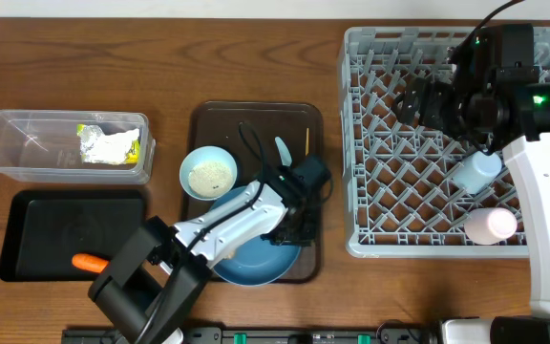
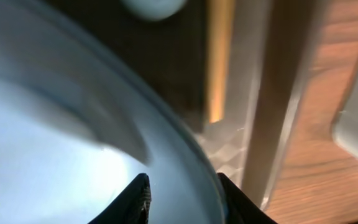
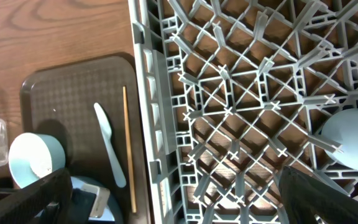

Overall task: Sort waste into correct bins and load items into the dishwasher rack
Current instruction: 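Reach the left gripper to the blue plate rim and grasp it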

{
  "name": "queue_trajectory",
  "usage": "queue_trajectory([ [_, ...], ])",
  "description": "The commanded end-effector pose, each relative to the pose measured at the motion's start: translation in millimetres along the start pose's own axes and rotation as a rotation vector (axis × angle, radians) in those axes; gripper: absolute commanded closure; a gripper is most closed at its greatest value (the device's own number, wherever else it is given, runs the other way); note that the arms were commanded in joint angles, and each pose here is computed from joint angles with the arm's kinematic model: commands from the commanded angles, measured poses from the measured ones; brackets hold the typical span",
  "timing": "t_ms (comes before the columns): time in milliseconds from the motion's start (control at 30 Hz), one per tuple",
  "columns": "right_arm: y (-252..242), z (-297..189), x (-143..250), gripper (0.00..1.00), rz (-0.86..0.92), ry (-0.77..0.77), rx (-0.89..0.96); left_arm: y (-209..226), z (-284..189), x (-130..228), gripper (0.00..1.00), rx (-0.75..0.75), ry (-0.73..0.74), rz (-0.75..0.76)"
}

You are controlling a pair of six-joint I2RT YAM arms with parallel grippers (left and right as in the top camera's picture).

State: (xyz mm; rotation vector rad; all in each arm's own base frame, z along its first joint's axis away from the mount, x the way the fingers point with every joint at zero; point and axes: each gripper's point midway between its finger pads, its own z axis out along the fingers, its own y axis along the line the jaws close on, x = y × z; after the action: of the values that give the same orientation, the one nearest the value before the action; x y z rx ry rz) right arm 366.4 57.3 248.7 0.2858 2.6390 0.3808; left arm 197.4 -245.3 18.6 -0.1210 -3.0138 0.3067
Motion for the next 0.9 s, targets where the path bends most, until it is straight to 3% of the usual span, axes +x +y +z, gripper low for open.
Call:
queue_trajectory([
  [0,-4,0,-1,0.01,0.019,0.0,0.008,17,3,5,0.66,-0.072,0.027,-0.035],
  [33,-4,0,0,0.01,0.019,0.001,0.008,20,3,8,0.6,-0.082,0.039,-0.036],
  [167,-4,0,0,0.01,0.02,0.003,0.008,23,2,12,0.62,-0.094,0.057,0.008],
  [300,-4,0,0,0.01,0.02,0.003,0.009,21,3,11,0.79,-0.089,0.052,0.023],
  [433,-5,0,1,0.01,0.021,0.009,0.011,17,3,14,0.81,-0.063,0.069,0.026],
  [533,-5,0,2,0.01,0.021,0.013,0.012,8,3,21,0.94,-0.024,0.1,0.03],
  [867,-5,0,2,0.01,0.021,0.013,0.012,-1,7,33,0.94,-0.041,0.104,0.086],
])
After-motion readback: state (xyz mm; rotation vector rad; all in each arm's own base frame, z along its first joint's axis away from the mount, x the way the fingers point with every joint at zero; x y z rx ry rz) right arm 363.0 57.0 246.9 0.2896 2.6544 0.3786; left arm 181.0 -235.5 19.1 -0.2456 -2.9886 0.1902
